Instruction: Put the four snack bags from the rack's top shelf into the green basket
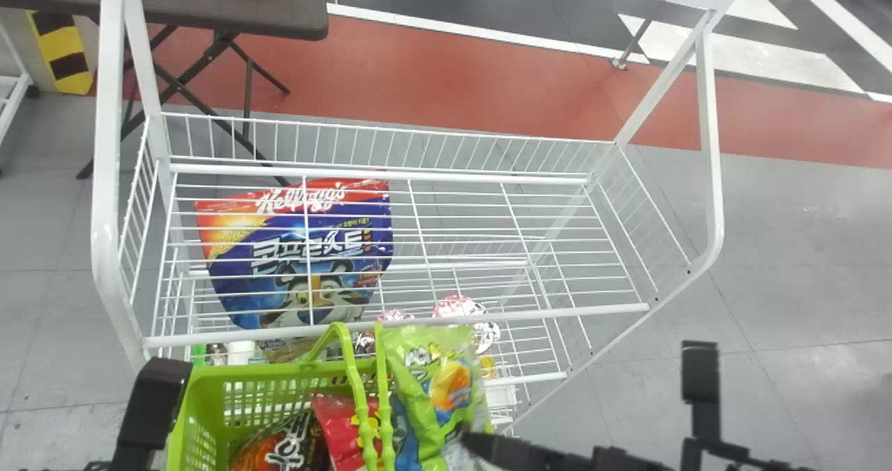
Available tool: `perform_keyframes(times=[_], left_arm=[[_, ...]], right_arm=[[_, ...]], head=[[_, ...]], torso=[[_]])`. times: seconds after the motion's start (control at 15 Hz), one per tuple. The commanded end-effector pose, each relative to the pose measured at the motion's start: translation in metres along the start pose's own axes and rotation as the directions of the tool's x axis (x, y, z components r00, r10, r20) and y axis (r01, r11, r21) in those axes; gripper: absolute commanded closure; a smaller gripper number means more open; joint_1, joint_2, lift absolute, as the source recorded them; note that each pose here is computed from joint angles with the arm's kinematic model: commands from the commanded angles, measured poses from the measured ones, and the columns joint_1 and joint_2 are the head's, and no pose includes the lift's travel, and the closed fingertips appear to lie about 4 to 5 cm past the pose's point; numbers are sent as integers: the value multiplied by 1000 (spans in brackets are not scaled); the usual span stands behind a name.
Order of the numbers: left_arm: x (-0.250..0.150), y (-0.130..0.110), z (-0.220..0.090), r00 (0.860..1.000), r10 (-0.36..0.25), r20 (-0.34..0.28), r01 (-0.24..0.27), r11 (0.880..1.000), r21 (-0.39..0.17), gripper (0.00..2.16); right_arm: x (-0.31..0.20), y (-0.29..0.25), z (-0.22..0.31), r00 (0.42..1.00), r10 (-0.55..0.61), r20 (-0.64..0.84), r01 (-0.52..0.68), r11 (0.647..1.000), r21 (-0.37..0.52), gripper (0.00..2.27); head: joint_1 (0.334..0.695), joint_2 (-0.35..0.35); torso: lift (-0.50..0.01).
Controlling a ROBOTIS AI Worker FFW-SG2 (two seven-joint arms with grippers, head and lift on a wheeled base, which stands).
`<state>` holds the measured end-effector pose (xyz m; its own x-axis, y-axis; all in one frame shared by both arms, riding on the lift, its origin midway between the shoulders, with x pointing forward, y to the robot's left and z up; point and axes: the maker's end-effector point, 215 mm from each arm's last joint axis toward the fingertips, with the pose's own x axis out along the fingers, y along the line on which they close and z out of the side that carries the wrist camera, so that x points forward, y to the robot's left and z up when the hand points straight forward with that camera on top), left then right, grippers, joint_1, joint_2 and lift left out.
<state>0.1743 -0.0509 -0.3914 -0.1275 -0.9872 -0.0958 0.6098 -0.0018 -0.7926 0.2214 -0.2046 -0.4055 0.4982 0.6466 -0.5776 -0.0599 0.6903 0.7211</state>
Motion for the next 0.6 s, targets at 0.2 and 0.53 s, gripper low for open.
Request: perform_keyframes(times=[0.2,0.53], left_arm=[[0,-5,-1,1000,-13,6,13,1000,4,1663],[0,-6,-3,1000,-15,5,15,1000,1,1659]], right_arm=[[35,-21,-68,986,-32,-164,47,995,89,2246],[35,-61,-58,979,-161,-125,167,985,36,2243]], head=[[695,-350],[695,-350]], torso=[[0],[0]])
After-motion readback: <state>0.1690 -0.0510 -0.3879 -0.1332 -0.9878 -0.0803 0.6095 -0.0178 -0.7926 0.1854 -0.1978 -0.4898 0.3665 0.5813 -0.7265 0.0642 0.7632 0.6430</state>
